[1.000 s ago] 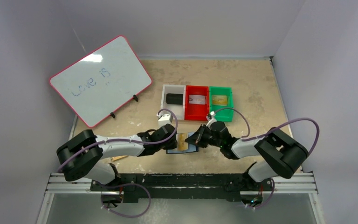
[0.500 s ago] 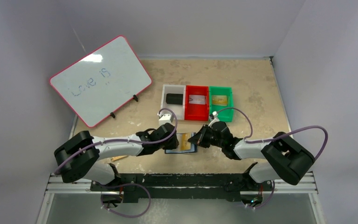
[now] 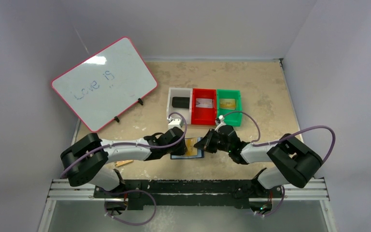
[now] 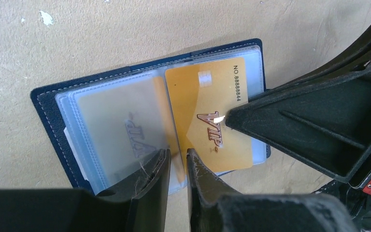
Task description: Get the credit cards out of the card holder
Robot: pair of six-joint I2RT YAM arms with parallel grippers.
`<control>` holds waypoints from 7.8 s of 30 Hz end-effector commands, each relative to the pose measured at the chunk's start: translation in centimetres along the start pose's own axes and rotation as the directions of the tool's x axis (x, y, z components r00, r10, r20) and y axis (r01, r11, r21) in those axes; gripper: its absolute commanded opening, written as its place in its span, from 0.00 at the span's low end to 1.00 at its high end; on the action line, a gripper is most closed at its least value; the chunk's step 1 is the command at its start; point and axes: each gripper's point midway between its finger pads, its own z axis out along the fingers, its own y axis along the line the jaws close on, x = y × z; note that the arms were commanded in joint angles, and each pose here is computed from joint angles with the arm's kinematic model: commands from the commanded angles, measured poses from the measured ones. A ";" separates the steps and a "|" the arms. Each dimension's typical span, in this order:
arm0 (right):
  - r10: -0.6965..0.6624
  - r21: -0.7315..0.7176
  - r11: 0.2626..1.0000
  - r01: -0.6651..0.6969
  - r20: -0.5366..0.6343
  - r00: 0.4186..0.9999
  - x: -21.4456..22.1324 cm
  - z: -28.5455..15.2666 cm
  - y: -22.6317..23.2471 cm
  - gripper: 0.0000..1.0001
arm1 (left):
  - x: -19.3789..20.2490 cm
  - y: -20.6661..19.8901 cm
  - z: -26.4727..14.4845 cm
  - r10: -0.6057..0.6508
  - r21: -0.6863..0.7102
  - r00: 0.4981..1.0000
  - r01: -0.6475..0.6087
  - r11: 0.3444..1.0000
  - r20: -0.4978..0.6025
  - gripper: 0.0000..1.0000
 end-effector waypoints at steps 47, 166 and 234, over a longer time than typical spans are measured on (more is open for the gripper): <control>-0.508 -0.177 0.778 0.603 0.386 0.770 -6.0 -6.8 10.1 0.00 | -11.0 8.4 -11.1 0.031 -0.363 0.902 0.141 0.921 0.431 0.69; -0.938 0.149 -0.196 0.969 -0.316 -0.141 -29.9 -3.7 -5.4 0.40 | -11.2 9.7 -15.7 -0.003 -0.315 0.877 0.176 0.933 0.481 0.74; -0.405 0.605 0.760 0.237 0.155 0.901 -26.6 0.7 -7.6 0.00 | -12.3 10.5 -16.4 0.000 -0.356 0.845 0.225 0.907 0.535 0.73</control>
